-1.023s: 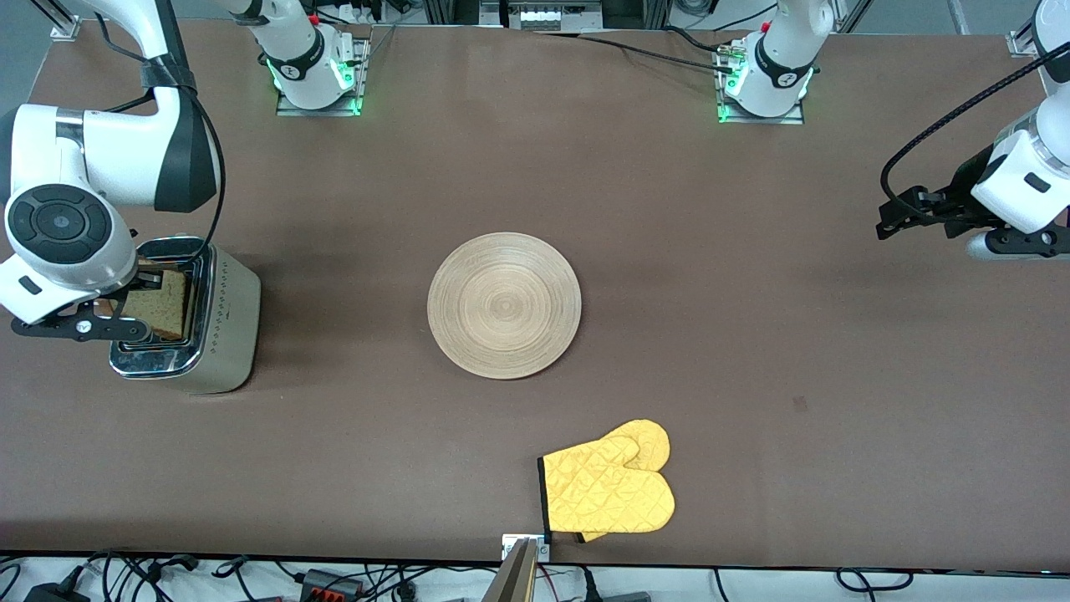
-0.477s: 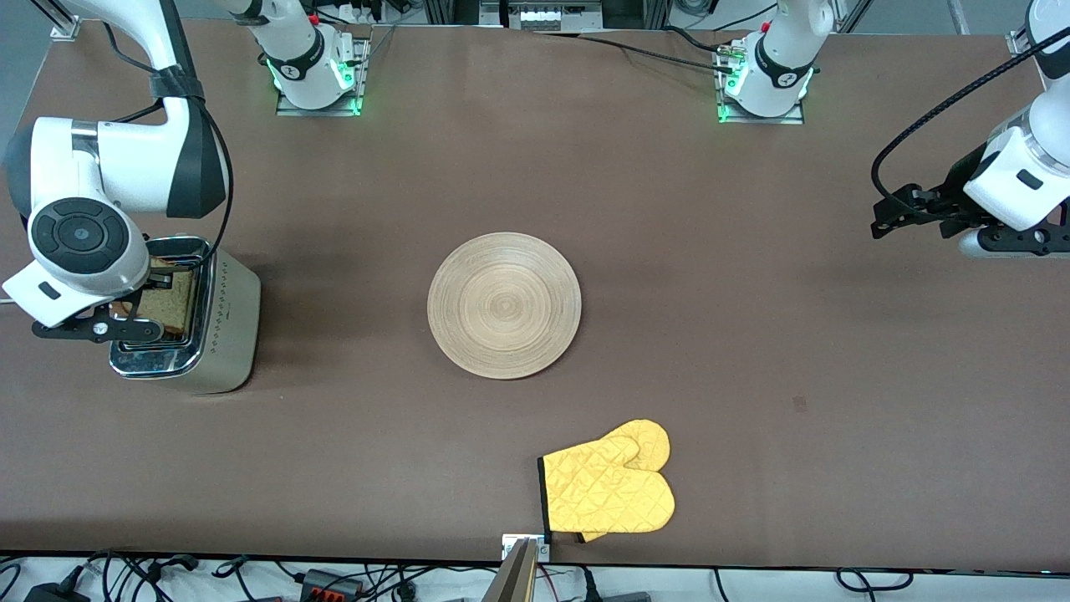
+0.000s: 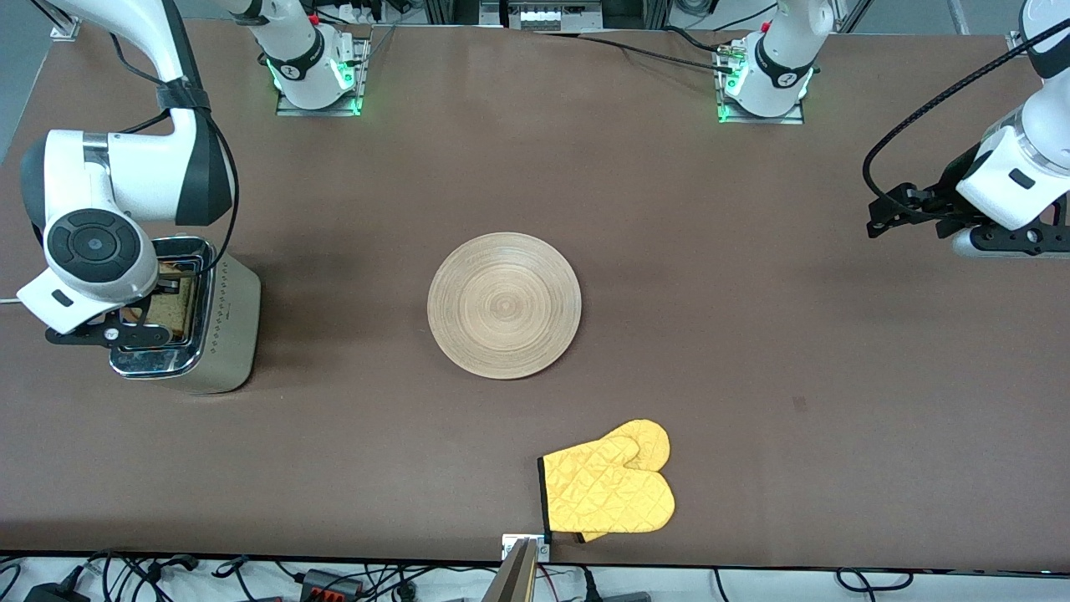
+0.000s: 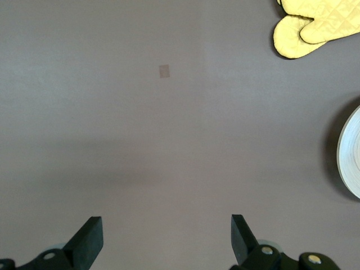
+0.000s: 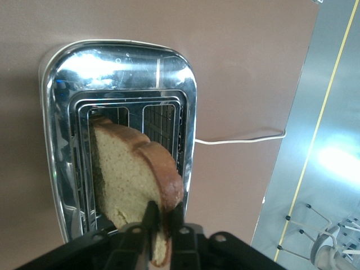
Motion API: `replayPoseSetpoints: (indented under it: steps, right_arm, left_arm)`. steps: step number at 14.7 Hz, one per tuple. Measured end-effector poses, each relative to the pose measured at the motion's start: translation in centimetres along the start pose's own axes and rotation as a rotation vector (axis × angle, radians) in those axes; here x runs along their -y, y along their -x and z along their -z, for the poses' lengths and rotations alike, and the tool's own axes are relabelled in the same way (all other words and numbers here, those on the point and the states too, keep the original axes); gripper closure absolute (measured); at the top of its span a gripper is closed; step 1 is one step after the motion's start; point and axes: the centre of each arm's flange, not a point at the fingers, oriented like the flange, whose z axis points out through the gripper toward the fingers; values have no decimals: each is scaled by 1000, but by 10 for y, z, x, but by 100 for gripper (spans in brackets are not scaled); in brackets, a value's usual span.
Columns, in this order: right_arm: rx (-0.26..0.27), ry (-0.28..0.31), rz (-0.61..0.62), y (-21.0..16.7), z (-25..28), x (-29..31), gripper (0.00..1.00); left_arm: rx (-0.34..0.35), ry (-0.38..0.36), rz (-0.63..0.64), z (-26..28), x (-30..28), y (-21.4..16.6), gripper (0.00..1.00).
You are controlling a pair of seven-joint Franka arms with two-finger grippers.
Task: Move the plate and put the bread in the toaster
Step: 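Open the right gripper and raise it off the bread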
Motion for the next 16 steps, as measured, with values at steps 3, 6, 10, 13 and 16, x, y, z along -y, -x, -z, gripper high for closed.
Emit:
replayPoseSetpoints:
  steps: [3,6,10,13,16]
  right_arm:
    - [-11,-71,-29,1,10,-5,51]
    - [-55,-160,-68,10,40,-18,20]
    - [-119,-347,-106,31,95,-28,0]
    - [-121,-499,-139,39,122,-39,0]
    - [-129,-544,-132,40,124,-54,0]
  left_arm:
    - [0,0,5,0,3,0,0]
    - [0,0,7,0,4,0,0]
    - [0,0,8,0,4,0,0]
    - [0,0,8,0,4,0,0]
    - [0,0,10,0,6,0,0]
